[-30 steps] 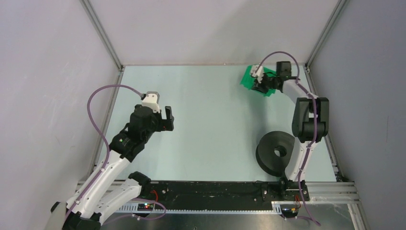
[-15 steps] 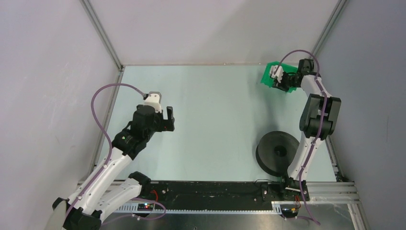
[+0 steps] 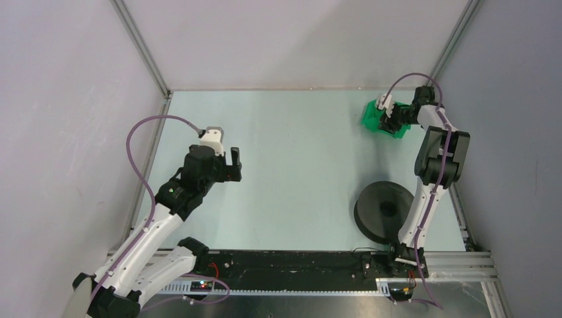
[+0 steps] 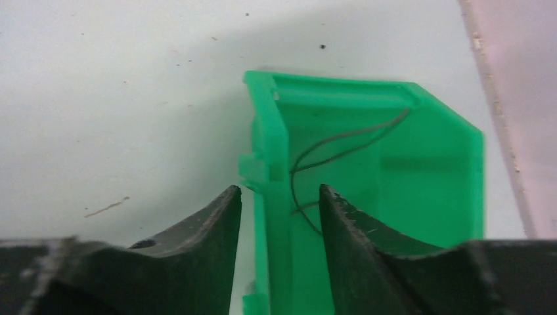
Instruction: Wrap the cables
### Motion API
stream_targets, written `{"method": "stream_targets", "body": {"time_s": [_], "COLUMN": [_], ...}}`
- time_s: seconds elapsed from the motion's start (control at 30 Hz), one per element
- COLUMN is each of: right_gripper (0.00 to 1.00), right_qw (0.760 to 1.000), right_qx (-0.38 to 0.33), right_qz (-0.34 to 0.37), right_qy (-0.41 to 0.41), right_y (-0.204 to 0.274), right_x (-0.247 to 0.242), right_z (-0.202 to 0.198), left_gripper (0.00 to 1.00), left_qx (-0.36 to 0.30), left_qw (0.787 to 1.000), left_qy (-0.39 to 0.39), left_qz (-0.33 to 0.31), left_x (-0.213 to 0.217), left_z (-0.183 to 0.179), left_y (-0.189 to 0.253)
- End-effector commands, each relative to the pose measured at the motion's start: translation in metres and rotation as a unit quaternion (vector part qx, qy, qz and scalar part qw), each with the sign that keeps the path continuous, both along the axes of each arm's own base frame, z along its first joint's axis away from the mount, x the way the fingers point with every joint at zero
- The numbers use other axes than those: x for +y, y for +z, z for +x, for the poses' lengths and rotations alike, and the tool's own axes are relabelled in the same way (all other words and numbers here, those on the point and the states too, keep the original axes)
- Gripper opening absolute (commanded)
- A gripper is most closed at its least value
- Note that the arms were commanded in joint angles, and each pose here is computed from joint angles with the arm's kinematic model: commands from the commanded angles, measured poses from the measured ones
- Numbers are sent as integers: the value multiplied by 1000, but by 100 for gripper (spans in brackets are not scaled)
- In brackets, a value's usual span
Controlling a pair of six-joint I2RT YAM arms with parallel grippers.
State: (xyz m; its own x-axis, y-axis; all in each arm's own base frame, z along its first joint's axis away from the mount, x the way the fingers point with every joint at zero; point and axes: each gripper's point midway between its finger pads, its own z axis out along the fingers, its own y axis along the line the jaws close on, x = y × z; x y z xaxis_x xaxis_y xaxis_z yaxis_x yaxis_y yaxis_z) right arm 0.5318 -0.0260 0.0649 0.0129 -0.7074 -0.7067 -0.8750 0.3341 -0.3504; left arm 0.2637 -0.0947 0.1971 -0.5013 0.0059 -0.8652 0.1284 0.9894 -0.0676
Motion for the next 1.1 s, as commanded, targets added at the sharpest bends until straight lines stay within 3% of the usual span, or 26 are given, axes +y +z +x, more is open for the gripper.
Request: {"method": "stream_targets", "body": {"time_s": [0.0,0.27,0.37,0.5,0.73,0.9,1.07], "right_gripper": [57,61,62,62,61,59,55], "right_qw": [998,979,948,925,839,789,739], "right_qx": [-39,-26,2,35,61,91,128], "right_qz": [43,154,204,230,208,197,234], "right_qy": [-24,-129,-244,-302,-499,-575,-618], "right_y": [50,96,106,105,79,52,36], "right_x": [-1,23,22,29,22,20,14], "right_z": [20,39,60,70,91,87,86], "left_gripper": [98,98,98,98,98,98,99], "left_qx": [-19,-24,-29,-34,-36,-37,-39], "left_qw": [1000,1000,1000,999,999,999,999], "left_qy": [4,7,6,7,6,0,0], "left_qz": [-2,-4,-8,-12,-15,-20,-20], "left_x": [0,2,2,3,3,0,1], "left_z": [5,3,1,-1,-1,-2,-3], "left_y": [15,18,21,23,25,26,27]}}
